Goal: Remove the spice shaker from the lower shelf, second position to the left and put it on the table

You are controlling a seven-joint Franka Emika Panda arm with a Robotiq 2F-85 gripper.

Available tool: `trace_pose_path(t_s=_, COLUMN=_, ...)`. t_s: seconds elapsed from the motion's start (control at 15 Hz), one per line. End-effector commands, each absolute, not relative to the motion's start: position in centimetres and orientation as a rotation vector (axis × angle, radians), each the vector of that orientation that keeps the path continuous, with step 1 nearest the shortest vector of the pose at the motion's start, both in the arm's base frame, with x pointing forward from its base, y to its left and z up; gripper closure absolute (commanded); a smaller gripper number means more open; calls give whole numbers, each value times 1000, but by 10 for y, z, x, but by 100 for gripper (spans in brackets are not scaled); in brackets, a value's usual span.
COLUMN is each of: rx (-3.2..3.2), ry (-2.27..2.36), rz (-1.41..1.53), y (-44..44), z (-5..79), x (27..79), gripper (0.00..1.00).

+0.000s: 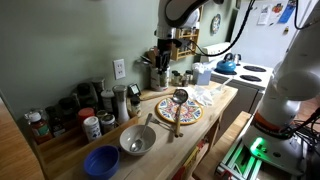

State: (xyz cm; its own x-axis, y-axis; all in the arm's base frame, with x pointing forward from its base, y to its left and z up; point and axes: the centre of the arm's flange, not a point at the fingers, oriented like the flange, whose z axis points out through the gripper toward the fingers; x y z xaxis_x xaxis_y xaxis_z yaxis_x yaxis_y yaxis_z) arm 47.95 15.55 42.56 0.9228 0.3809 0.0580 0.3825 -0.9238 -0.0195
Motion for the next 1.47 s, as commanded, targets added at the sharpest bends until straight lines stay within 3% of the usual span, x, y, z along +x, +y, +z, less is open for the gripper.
trace_pose_path(t_s=0.0, rx=-3075, ry=-402, rz=-43, y=174, z=416, x=480, gripper=70)
trace_pose_path(t_s=0.67, rx=-3041, ry=-122, rz=-228, y=217, z=361, x=494, gripper=70)
trace_pose_path(t_s=1.4, rx=-3079, ry=-122, rz=-186, y=240, z=319, x=505, gripper=70)
